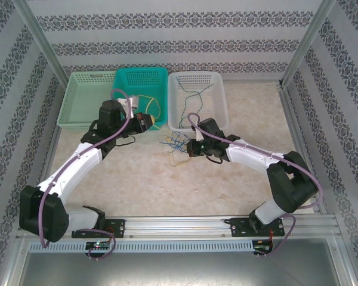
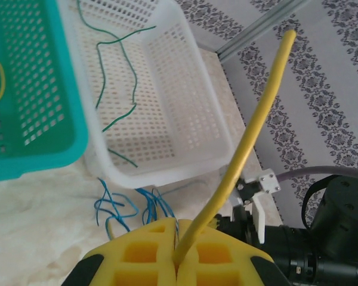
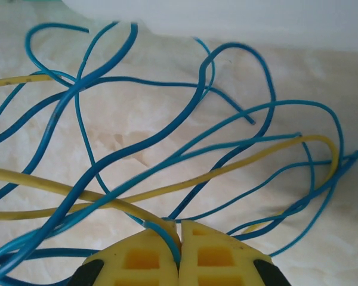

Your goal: Untangle the cables

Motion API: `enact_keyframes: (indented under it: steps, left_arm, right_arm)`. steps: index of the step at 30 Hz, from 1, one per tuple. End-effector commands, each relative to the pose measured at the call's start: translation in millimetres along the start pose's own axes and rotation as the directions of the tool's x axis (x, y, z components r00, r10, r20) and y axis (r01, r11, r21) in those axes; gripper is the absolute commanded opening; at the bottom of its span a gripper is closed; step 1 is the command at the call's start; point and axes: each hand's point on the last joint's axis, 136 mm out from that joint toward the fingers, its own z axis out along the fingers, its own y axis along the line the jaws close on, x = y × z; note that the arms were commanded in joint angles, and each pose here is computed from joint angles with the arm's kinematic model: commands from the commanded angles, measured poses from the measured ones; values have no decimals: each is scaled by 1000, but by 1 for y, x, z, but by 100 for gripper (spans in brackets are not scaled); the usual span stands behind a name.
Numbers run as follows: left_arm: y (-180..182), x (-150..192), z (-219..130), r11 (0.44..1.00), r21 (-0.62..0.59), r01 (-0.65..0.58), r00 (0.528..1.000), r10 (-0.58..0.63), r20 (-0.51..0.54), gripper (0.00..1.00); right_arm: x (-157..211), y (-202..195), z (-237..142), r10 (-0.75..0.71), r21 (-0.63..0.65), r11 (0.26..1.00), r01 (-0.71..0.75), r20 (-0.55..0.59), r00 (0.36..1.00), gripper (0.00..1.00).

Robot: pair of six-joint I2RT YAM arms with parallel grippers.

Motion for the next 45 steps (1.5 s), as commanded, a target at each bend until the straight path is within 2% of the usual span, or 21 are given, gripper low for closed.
enact_keyframes:
  steps: [1, 3, 4, 5, 6, 8, 9, 12, 15, 21, 24, 30, 36, 41, 45]
  left_arm:
    - [-42, -88, -68, 992, 33, -118, 936, 100, 339, 0]
    - [-43, -87, -69, 993, 43, -110, 936, 89, 341, 0]
    - [-44, -87, -68, 993, 59, -102, 937, 76, 341, 0]
    - [-44, -85, -66, 992, 82, -92, 939, 58, 340, 0]
    - [-43, -84, -63, 992, 103, -76, 941, 37, 336, 0]
    - [-40, -80, -57, 990, 130, -47, 944, 1, 331, 0]
    - [-38, -78, -55, 990, 140, -35, 945, -13, 328, 0]
    - [-34, -72, -51, 988, 151, -15, 950, -33, 311, 0]
    - [-36, -73, -54, 989, 148, -28, 949, -20, 314, 0]
    - [-41, -88, -70, 995, 49, -85, 935, 63, 348, 0]
    - [-46, -100, -83, 993, 26, -113, 921, 94, 379, 0]
    - [-52, -121, -107, 991, -3, -133, 894, 121, 432, 0]
    - [-46, -129, -125, 994, -30, -103, 878, 105, 466, 0]
    - [-28, -127, -128, 995, -74, -62, 883, 89, 460, 0]
    - [-22, -126, -128, 998, -54, -40, 889, 60, 454, 0]
  right_arm:
    - [87, -92, -1, 149, 353, 934, -53, -250, 957, 4]
    - [81, -84, -2, 128, 323, 945, -46, -238, 963, 14]
    - [77, -78, -2, 111, 299, 954, -39, -230, 967, 22]
    - [72, -68, -2, 85, 266, 964, -25, -216, 973, 40]
    - [66, -60, -3, 63, 235, 972, -15, -199, 978, 52]
    - [56, -45, -6, 31, 181, 984, -1, -164, 986, 65]
    - [51, -39, -9, 23, 163, 987, 0, -141, 990, 68]
    - [41, -32, -16, 8, 132, 991, 5, -96, 995, 69]
    - [40, -37, -18, 23, 147, 989, -8, -99, 995, 67]
    - [48, -71, -28, 85, 302, 953, -42, -132, 988, 57]
    - [51, -85, -35, 80, 376, 927, -18, -151, 985, 57]
    - [61, -108, -38, 139, 443, 895, -43, -185, 973, 56]
    - [60, -114, -41, 174, 433, 897, -89, -161, 972, 59]
    - [55, -120, -48, 193, 417, 900, -124, -129, 973, 59]
    - [58, -126, -53, 198, 428, 895, -123, -135, 971, 58]
